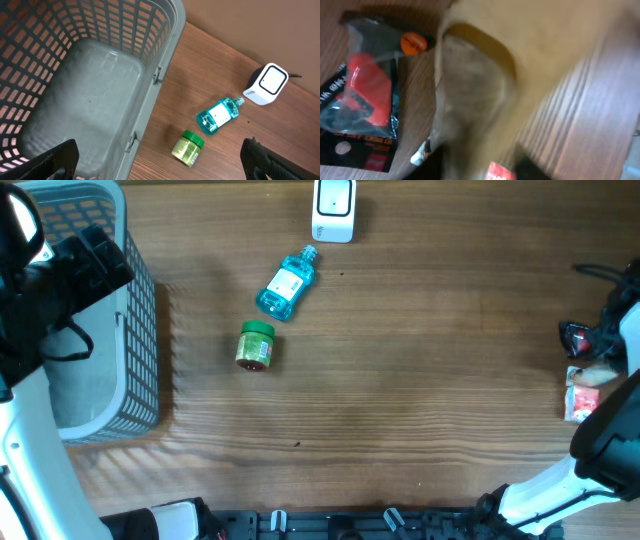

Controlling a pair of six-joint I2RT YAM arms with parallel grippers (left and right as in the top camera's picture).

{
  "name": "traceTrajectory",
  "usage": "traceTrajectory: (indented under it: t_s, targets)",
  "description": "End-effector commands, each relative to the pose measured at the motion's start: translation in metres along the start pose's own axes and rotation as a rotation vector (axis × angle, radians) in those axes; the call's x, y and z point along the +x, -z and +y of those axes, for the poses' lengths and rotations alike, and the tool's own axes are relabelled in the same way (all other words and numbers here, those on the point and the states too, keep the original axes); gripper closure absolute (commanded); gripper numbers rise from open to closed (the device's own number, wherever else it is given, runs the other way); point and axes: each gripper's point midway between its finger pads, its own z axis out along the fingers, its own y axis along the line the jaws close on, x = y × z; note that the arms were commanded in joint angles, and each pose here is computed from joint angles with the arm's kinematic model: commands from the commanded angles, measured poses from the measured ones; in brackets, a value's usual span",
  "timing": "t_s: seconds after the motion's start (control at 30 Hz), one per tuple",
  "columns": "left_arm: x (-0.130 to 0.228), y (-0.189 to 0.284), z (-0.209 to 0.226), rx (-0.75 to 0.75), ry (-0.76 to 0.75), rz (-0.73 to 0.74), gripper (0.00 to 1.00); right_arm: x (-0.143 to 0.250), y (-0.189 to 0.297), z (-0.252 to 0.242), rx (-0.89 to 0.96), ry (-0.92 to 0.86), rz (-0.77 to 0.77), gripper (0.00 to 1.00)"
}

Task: Scan the item barcode
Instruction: 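Carry the PanTree bag right and release it beside the other items, then reach the right gripper down over the green-lidded jar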

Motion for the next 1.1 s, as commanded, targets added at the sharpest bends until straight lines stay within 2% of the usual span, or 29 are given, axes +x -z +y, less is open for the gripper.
traceTrajectory:
  t_s: [0.0,0.1,0.2,0.23,0.27,0.3,0.37,0.43,0.5,0.57,0.6,0.7,0.77,0.8,0.93,1.07]
  targets:
    - [-0.003,0.002,0.001,0.003,0.008,-0.008,0.0,-0.007,0.008,0.006,-0.063,-0.048,-0.028,0.0]
    - [-0.003,0.002,0.001,0.002,0.008,-0.009,0.0,-0.04,0.05,0.009,-0.175,-0.07,-0.113,0.0]
    - [-0.003,0.002,0.001,0.002,0.008,-0.009,0.0,-0.091,0.132,-0.001,-0.333,-0.144,-0.284,0.0]
    - [-0.003,0.002,0.001,0.003,0.008,-0.008,0.0,-0.108,0.166,-0.006,-0.4,-0.172,-0.354,0.0]
    - [-0.003,0.002,0.001,0.002,0.008,-0.009,0.0,-0.141,0.265,-0.024,-0.608,-0.199,-0.549,0.0]
    - [-0.003,0.002,0.001,0.002,0.008,-0.009,0.0,-0.146,0.307,-0.031,-0.708,-0.203,-0.617,0.0]
    - [-0.003,0.002,0.001,0.002,0.008,-0.009,0.0,-0.138,0.386,-0.035,-0.942,-0.144,-0.71,0.0]
    - [-0.003,0.002,0.001,0.002,0.008,-0.009,0.0,-0.095,0.474,-0.035,-1.26,0.02,-0.768,0.0]
    - [-0.003,0.002,0.001,0.002,0.008,-0.009,0.0,-0.044,0.521,-0.024,-1.51,0.17,-0.704,0.0]
    - [-0.003,0.002,0.001,0.002,0.008,-0.009,0.0,-0.006,0.532,0.004,-1.609,0.309,-0.593,0.01]
    - [-0.003,0.002,0.001,0.003,0.008,-0.008,0.0,0.012,0.519,0.03,-1.568,0.333,-0.488,0.0]
    - [-0.003,0.002,0.001,0.002,0.008,-0.009,0.0,0.071,0.457,0.097,-1.308,0.266,-0.107,0.0]
    - [-0.003,0.002,0.001,0.002,0.008,-0.009,0.0,0.112,0.422,0.133,-1.117,0.268,0.032,0.0]
    - [-0.003,0.002,0.001,0.002,0.008,-0.009,0.0,0.147,0.402,0.162,-0.998,0.318,0.093,0.0]
    - [-0.003,0.002,0.001,0.002,0.008,-0.009,0.0,0.253,0.383,0.24,-0.919,0.617,0.147,0.0]
    - [-0.003,0.002,0.001,0.003,0.008,-0.008,0.0,0.299,0.399,0.274,-0.999,0.77,0.053,0.0]
